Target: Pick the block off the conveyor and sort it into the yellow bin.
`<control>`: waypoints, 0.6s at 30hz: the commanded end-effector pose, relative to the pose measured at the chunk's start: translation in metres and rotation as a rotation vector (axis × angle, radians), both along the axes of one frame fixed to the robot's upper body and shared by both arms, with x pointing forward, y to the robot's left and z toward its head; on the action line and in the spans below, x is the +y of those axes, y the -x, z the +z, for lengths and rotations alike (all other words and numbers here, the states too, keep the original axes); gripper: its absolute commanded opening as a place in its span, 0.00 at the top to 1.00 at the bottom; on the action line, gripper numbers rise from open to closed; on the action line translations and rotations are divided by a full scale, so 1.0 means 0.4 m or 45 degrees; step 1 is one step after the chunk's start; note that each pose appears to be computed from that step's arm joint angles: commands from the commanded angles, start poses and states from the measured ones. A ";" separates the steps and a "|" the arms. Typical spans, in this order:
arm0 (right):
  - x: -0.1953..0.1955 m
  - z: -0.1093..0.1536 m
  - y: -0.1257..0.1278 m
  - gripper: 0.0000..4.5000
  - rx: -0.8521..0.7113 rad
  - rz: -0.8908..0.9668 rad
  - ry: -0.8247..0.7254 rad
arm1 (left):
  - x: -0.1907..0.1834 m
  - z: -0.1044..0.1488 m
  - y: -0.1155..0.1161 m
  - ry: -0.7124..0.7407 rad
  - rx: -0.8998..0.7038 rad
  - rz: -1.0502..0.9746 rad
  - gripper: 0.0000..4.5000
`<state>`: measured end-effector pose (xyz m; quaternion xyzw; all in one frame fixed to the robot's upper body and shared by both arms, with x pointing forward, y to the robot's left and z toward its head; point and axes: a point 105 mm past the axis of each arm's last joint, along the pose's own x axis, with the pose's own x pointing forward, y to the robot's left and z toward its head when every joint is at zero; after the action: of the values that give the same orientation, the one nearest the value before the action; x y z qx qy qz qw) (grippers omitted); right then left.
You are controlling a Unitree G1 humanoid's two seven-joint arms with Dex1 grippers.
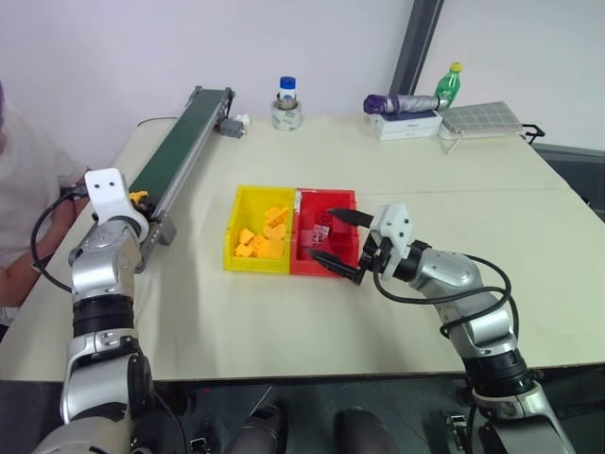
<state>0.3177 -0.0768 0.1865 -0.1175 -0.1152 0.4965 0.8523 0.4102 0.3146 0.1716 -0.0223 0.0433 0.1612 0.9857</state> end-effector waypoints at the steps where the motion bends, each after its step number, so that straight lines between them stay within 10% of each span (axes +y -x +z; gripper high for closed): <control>1: -0.004 0.031 0.005 0.00 -0.078 -0.004 -0.011 | -0.002 0.071 0.005 -0.073 -0.116 -0.013 0.71; 9: -0.004 0.028 0.003 0.00 -0.083 -0.007 -0.004 | -0.235 0.167 0.016 -0.063 -0.391 -0.620 0.71; 18: -0.003 0.030 -0.002 0.00 -0.094 -0.022 -0.003 | -0.466 0.110 0.022 -0.051 -0.253 -1.037 0.71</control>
<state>0.3201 -0.0786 0.1863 -0.1271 -0.1205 0.4880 0.8551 0.4023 0.1304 0.2008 -0.0167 -0.0269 -0.2449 0.9690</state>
